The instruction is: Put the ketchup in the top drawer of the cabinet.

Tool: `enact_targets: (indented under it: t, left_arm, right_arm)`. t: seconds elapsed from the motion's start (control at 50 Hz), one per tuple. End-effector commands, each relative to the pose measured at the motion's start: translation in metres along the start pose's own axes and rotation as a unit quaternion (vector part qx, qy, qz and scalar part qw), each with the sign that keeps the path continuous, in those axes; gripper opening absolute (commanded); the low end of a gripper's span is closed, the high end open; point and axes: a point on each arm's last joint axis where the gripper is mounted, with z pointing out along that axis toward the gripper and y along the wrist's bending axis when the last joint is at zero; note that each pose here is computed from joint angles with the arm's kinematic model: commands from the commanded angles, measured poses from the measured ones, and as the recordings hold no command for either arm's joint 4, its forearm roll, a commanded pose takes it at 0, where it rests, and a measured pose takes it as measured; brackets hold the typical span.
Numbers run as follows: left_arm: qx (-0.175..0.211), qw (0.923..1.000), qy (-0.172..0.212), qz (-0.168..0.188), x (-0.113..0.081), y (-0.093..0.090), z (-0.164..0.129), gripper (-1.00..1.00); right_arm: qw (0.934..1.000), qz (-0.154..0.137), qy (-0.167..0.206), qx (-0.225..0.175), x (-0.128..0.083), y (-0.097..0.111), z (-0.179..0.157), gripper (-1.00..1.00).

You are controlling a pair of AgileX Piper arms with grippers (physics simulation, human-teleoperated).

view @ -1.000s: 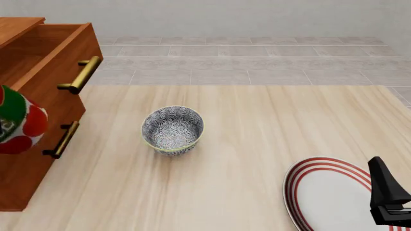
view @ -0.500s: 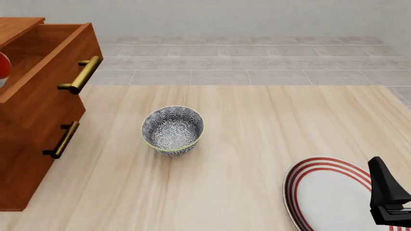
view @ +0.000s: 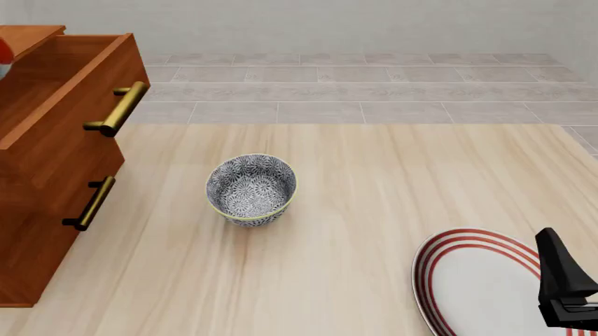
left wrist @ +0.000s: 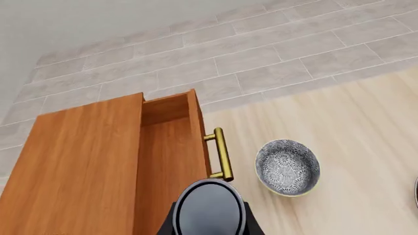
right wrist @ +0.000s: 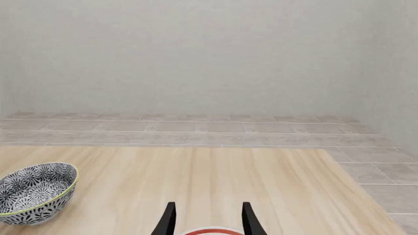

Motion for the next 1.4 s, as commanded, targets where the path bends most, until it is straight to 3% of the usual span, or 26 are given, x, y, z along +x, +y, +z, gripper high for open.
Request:
enact_targets:
  t: [0.02,0.18,0.22,0.26,0.54,0.68,0.86,1.4]
  left_arm:
    - [-0.037,0.9992,0.016,-0.006,-0.008,0.013,0.026,-1.0]
    - [-0.064,0.9973,0.037,-0.006,0.0,0.023,0.048,-1.0]
    - [-0.064,0.9969,0.042,0.017,0.006,0.022,0.05,-1.0]
    - [-0.077,0.9961,0.044,-0.006,0.004,0.028,0.054,-1.0]
    - [-0.1,0.9933,0.057,-0.011,0.004,0.041,0.069,-1.0]
    - [-0.093,0.994,0.056,0.005,0.009,0.037,0.071,-1.0]
    - [-0.113,0.9907,0.073,-0.021,0.017,0.05,0.092,-1.0]
    - [-0.106,0.9893,0.098,-0.02,0.032,0.054,0.123,-1.0]
  right_arm:
    - [1.0,0.0,0.0,0.0,0.0,0.0,0.0,1.0]
    - [1.0,0.0,0.0,0.0,0.0,0.0,0.0,1.0]
    - [1.0,0.0,0.0,0.0,0.0,0.0,0.0,1.0]
    - [1.0,0.0,0.0,0.0,0.0,0.0,0.0,1.0]
    - [1.0,0.0,0.0,0.0,0.0,0.0,0.0,1.0]
    - [1.0,0.0,0.0,0.0,0.0,0.0,0.0,1.0]
    - [1.0,0.0,0.0,0.0,0.0,0.0,0.0,1.0]
    - [1.0,0.0,0.0,0.0,0.0,0.0,0.0,1.0]
